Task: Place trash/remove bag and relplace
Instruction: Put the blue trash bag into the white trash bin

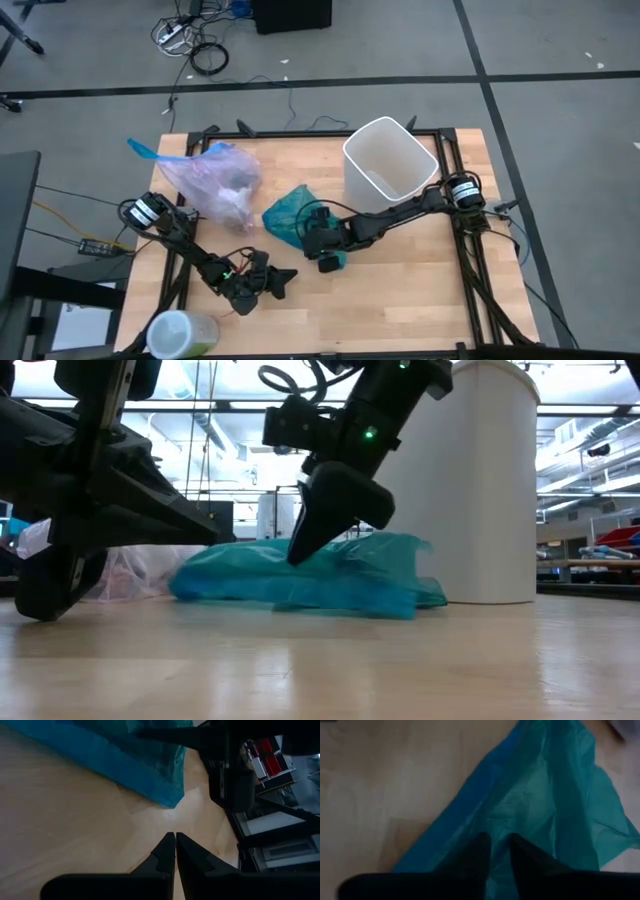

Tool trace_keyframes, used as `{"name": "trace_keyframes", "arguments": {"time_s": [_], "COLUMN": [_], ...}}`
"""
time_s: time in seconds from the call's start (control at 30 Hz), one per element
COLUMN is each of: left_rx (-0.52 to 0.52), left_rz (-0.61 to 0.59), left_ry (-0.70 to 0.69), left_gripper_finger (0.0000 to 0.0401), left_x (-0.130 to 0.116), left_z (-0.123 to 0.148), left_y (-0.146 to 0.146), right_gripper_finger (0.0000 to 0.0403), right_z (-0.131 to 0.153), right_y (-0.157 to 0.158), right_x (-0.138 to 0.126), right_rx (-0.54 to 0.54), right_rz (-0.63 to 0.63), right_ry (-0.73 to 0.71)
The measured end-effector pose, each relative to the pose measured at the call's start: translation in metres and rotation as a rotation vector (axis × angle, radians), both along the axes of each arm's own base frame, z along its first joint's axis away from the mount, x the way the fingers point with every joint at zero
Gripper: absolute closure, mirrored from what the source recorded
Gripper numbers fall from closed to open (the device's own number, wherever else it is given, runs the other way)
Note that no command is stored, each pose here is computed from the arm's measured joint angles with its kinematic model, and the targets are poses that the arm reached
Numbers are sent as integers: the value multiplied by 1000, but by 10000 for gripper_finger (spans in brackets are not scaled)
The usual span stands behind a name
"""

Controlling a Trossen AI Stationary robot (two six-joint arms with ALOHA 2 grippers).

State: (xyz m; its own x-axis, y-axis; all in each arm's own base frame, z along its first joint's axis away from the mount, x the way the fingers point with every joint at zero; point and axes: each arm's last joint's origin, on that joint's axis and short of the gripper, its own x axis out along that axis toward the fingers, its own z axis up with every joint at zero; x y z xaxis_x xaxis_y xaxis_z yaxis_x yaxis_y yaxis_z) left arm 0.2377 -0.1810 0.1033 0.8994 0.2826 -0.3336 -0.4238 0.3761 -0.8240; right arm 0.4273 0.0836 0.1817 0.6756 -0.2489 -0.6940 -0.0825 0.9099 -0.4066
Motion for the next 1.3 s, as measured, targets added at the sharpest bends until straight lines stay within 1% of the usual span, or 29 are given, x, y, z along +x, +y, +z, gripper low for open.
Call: {"name": "trace_keyframes", "arguments": {"time_s": [0.1,0.17,0.33,0.4,0.47,0.57,0.7,0.8,0.9,0.93,1.0,1.1,1.13,1.23,1.3], "left_rx": [1,2,-1,-2,-5,-16,-43,-46,-52,-65,-123,-225,-241,-260,-297], "left_rz": [0,0,1,7,34,114,250,368,499,535,556,600,613,644,675], "left_ry": [1,1,-3,-9,-28,-79,-183,-283,-396,-433,-476,-546,-561,-582,-614], "left_gripper_finger": [378,378,378,378,378,378,378,378,378,378,378,378,378,378,378], "left_x": [0,0,0,0,0,0,-1,-4,-8,-9,-9,-3,-1,8,14], "left_z": [0,0,0,0,1,2,6,10,14,15,15,18,20,26,31], "left_y": [0,0,0,0,1,3,5,4,4,4,4,9,10,14,18], "right_gripper_finger": [375,395,401,401,402,402,403,403,403,403,403,403,403,403,403], "right_z": [-1,-2,0,8,21,47,91,122,146,152,160,166,168,173,177], "right_y": [-1,-2,-3,-3,-1,0,-2,-12,-25,-30,-40,-51,-54,-56,-58], "right_x": [-1,-2,-2,1,6,13,21,24,24,23,23,23,23,23,22], "right_rx": [-8,-11,-19,-15,-8,-1,11,20,47,69,132,218,238,246,242], "right_rz": [-4,-8,-20,-20,-19,-19,-27,-51,-100,-118,-141,-155,-157,-164,-170], "right_ry": [19,26,21,7,-16,-47,-98,-134,-166,-171,-178,-182,-187,-206,-213]}}
